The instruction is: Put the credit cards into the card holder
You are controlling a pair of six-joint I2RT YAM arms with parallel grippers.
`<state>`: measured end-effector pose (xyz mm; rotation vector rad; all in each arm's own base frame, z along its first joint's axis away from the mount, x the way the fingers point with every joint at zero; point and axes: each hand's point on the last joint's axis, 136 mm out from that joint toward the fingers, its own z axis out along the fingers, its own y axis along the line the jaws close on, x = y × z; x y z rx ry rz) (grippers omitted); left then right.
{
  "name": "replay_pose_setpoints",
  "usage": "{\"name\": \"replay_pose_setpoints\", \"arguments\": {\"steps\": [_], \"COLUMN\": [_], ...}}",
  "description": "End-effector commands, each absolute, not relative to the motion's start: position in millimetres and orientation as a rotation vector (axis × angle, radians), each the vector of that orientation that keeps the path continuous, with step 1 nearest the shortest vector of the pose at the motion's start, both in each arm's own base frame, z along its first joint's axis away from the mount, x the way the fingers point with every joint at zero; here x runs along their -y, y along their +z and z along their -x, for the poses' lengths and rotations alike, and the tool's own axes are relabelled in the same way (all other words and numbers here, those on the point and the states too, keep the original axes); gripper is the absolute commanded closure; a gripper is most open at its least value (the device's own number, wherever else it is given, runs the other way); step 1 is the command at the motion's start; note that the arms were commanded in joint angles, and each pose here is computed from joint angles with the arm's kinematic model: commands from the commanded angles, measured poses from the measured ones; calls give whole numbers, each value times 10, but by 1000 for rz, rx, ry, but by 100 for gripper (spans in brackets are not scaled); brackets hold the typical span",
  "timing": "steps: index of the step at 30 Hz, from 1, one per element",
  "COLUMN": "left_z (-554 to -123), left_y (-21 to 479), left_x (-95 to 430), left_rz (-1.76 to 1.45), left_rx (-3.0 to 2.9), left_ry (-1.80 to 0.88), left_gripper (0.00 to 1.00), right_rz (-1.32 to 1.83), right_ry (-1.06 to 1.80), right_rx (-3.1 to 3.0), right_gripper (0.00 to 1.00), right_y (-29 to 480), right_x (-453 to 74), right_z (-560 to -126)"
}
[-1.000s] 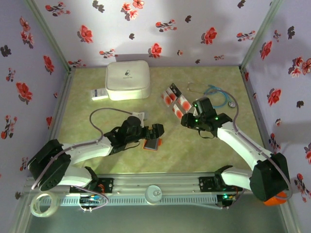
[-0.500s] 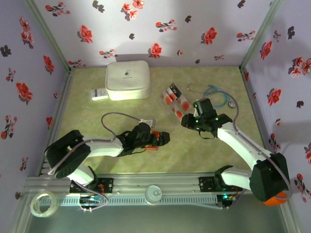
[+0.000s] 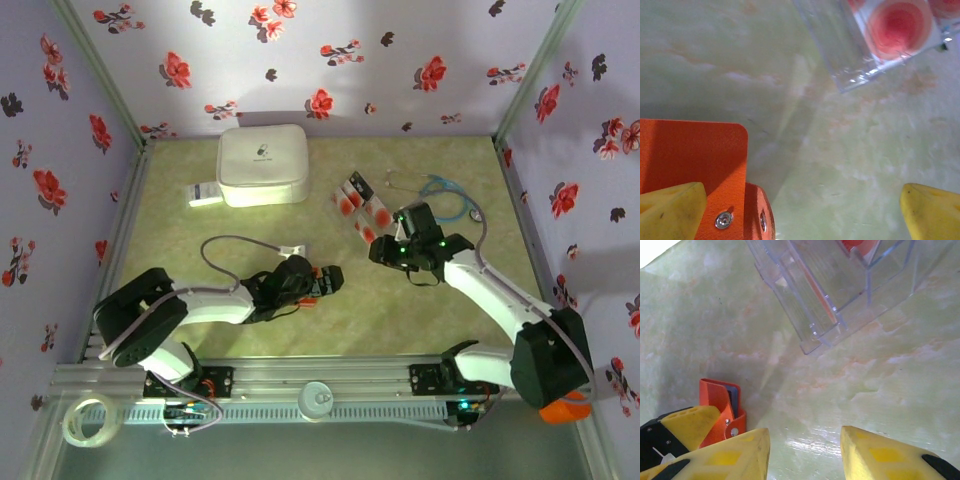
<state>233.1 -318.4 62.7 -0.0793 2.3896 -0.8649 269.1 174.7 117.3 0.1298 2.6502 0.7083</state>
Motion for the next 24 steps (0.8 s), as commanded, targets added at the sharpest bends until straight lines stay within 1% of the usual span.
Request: {"name": "replay_pose_setpoints", "arguments": {"steps": [1, 4, 14, 19, 24], "left_z": [-2279, -2316, -2500, -2657, -2861], "left_y": [343, 473, 1013, 1251, 1467], "left_x": [2703, 2720, 2891, 2759, 2398], "left_rz": [159, 163, 121, 127, 182], "left_rx": [-2453, -2413, -2325, -2320, -2307], "left_ry": [-587, -614, -735, -734, -668], "left_gripper": [0, 0, 0, 0, 0], "right_rz": [-125, -109, -35, 6, 91], "right_ry": [830, 895, 970, 1022, 1050], "right_rx": [-2646, -2644, -2622, -2597, -2590], "right_gripper": [58, 58, 63, 66, 69], "right_y": [1142, 1114, 1065, 1098, 1139], "right_x": [-1896, -2022, -2484, -2760, -3097], "right_z": [-2703, -2701, -2562, -2464, -2344]}}
